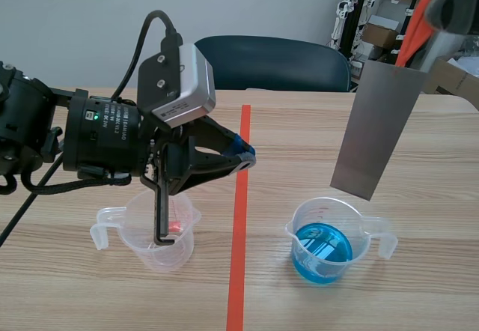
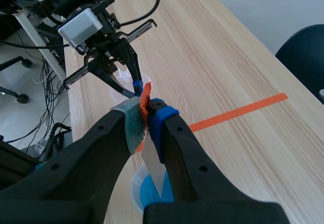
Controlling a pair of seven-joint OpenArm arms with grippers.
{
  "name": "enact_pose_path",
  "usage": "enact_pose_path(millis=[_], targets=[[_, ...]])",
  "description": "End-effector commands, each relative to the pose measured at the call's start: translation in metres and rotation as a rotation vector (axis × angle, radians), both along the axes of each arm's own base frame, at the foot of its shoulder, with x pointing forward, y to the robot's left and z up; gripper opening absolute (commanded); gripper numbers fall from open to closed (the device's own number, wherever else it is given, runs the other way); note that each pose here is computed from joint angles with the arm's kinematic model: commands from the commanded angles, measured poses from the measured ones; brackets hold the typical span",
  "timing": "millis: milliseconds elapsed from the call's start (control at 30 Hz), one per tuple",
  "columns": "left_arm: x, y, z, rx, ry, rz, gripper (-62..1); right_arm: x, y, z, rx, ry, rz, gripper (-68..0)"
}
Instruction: Do the redox reaction experiment. raise the plate out of the solution
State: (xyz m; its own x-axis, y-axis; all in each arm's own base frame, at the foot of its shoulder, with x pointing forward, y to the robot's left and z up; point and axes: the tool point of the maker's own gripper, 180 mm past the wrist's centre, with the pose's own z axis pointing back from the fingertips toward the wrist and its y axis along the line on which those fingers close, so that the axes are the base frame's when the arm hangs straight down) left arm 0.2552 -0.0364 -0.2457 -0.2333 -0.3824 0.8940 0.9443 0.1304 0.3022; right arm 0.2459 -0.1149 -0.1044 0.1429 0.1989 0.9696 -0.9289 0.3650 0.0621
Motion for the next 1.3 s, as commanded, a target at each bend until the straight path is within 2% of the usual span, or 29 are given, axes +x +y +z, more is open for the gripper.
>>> enact_pose_path(millis=[0, 467, 567, 700, 1267], targets=[[-0.0012, -0.0058, 0.0091, -0.03, -0.011, -0.013, -57.1, 0.0001, 0.0032, 0.0124, 0.018, -0.022, 0.016, -67.7], [0.0033, -0.0138, 0.0156, -0.041, -0.027, -0.013, -57.1, 0.0013, 0.0039, 0.0164, 0.023, -0.036, 0.018, -67.7], [0.0032, -0.0137, 0.0153, -0.04, -0.027, -0.012, -57.1, 0.0027, 0.0041, 0.0192, 0.042, -0.03, 0.008, -67.7], [0.0039, -0.0129, 0.0131, -0.027, -0.025, -0.008, -57.1, 0.0026, 0.0041, 0.0192, 0.042, -0.03, 0.008, -67.7], [0.0039, -0.0128, 0.0131, -0.027, -0.025, -0.008, -57.1, 0.0025, 0.0041, 0.0189, 0.041, -0.029, 0.008, -67.7]])
